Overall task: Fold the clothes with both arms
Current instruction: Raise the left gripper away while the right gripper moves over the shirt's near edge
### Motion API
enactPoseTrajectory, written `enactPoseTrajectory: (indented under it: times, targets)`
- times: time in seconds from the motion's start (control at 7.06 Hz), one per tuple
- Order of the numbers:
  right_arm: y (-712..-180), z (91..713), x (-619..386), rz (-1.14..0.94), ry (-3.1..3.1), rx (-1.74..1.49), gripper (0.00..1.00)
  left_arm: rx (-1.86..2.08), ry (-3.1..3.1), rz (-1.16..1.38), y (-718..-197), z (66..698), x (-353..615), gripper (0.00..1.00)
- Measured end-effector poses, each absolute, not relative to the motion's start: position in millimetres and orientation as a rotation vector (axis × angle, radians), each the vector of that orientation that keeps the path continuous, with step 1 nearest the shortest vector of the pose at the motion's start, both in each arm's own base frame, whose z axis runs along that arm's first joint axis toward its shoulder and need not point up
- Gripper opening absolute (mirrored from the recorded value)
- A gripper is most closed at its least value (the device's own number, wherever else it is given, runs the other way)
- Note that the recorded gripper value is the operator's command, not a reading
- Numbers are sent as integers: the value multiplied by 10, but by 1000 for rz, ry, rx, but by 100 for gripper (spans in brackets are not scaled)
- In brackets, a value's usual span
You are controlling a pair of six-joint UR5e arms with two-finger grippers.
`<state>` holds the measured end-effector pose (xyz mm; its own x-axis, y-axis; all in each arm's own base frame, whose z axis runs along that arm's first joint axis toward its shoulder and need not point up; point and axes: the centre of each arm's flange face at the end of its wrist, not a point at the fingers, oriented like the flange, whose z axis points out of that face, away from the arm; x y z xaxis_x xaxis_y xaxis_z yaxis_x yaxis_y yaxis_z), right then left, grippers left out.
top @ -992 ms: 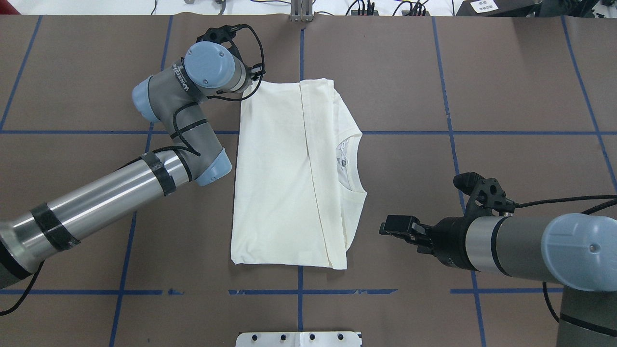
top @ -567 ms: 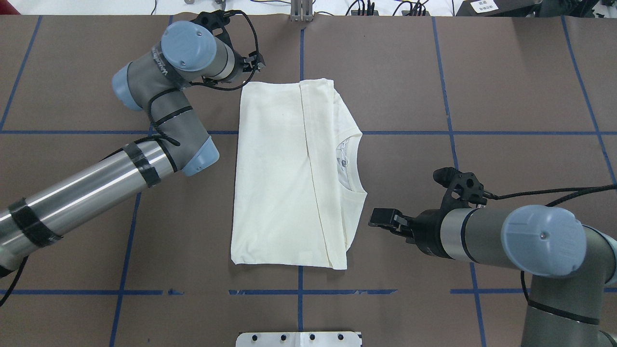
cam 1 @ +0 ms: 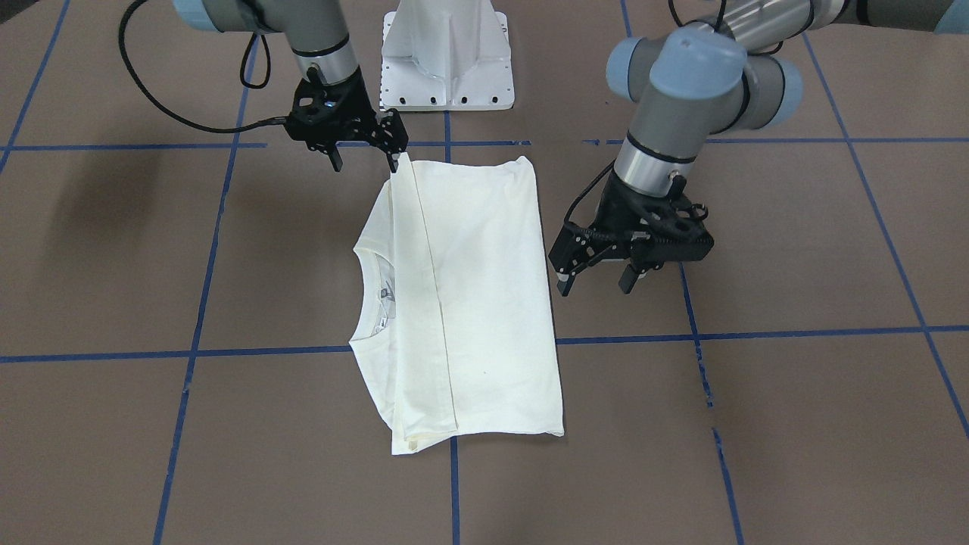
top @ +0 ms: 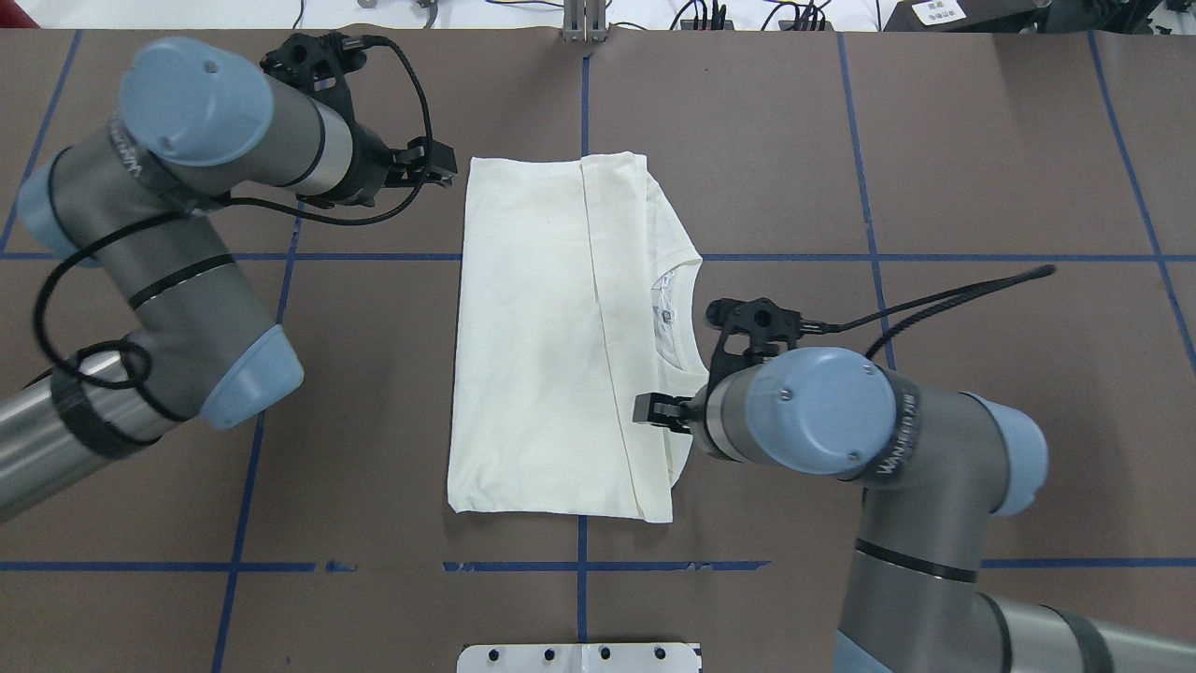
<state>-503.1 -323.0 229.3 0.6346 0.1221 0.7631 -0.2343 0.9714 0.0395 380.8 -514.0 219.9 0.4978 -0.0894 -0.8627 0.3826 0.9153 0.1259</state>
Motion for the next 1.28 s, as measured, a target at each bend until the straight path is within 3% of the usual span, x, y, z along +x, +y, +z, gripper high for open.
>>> enactPoseTrajectory:
  times: [0.28,0.85,1.13,1.28]
  targets:
    - [-3365,2196,-5543,113,-782,149,100,292,1031,-257,-4628,1961,3428,100]
    - [-3094,2162,-5821,-11,-764,160,99,267,1035,-236,-4457,1930,3459,100]
    - [-2996,2144,-5824,-92,-766,215,79,264,1036,-231,-4430,1928,3490,100]
    - [-2920,2129,-5805,-136,-767,251,77,262,1036,-228,-4415,1926,3509,100]
